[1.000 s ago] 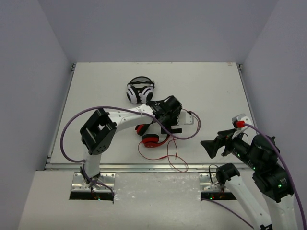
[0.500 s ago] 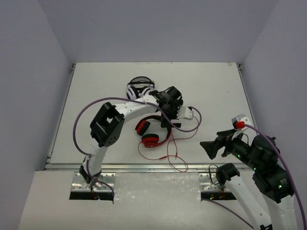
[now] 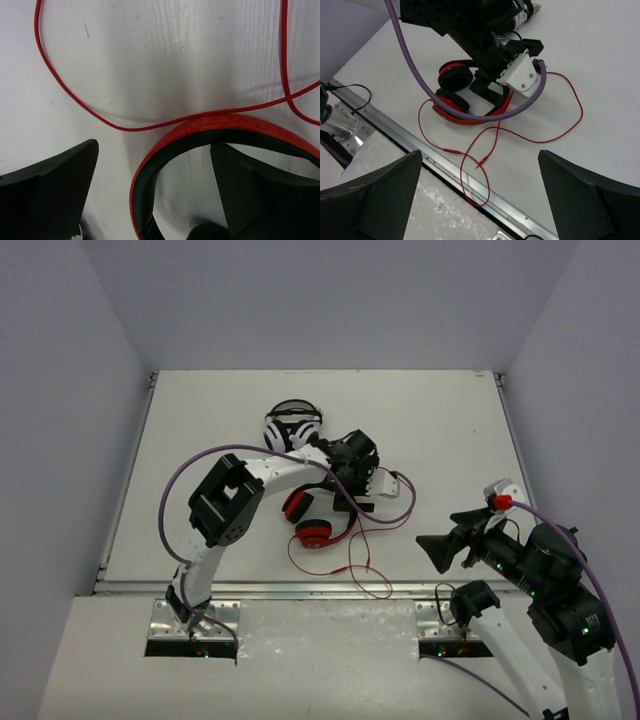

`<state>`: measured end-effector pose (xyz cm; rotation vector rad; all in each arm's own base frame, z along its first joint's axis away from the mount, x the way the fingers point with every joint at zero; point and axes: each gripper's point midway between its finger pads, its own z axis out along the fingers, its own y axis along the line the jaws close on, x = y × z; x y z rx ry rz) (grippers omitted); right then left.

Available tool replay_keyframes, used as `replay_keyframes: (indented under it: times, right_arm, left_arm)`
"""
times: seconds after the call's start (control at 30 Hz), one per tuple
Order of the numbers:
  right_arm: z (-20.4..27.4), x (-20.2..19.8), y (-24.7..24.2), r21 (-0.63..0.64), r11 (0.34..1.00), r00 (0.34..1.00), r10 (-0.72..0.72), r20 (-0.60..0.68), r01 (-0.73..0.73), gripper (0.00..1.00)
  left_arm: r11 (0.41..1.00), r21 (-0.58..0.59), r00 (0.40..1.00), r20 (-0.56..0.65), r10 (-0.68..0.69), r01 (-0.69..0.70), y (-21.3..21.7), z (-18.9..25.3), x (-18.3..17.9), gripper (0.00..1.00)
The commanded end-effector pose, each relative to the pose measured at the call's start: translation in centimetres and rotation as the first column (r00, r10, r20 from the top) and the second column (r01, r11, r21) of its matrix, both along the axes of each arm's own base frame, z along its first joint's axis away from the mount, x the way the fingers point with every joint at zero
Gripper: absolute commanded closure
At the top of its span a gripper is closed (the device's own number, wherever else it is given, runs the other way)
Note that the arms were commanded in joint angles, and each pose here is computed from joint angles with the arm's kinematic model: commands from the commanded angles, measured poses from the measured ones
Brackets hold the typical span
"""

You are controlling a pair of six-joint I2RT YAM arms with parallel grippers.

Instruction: Wrap the headphones

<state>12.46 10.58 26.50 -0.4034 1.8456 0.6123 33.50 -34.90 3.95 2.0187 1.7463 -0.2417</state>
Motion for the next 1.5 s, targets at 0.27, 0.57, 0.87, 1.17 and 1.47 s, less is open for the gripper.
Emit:
replay_keyframes:
  times: [0.27, 0.57, 0.87, 1.17, 1.47]
  right_arm:
    - [0.5, 0.8, -0.2, -0.012, 1.000, 0.998, -0.013, 0.059, 0.014, 0.01]
    - [0.4, 1.0, -0.4, -0.024, 0.999, 0.998, -0.027, 0.061, 0.029, 0.01]
    - [0.2, 1.2, -0.6, -0.029, 0.999, 0.997, -0.037, 0.062, 0.039, 0.01]
    - [-0.1, 1.2, -0.7, -0.030, 0.999, 0.997, -0.041, 0.065, 0.043, 0.01]
    - [0.0, 1.1, -0.7, -0.029, 0.999, 0.997, -0.040, 0.066, 0.042, 0.01]
  left_arm:
    - [0.994, -0.058, 0.993, 0.076, 0.093, -0.089, -2.3, 0.4, 2.7, 0.27]
    - [0.996, -0.044, 0.997, 0.002, 0.078, -0.078, -2.6, -0.6, 1.6, 0.65]
    - [0.981, -0.027, 0.981, 0.020, 0.194, -0.193, -2.6, 1.7, 3.0, 0.95]
    - [0.923, -0.032, 0.923, 0.017, 0.385, -0.384, -0.3, 1.3, 2.6, 0.92]
    - [0.896, -0.025, 0.892, -0.113, 0.439, -0.444, 2.0, -1.6, 1.7, 0.55]
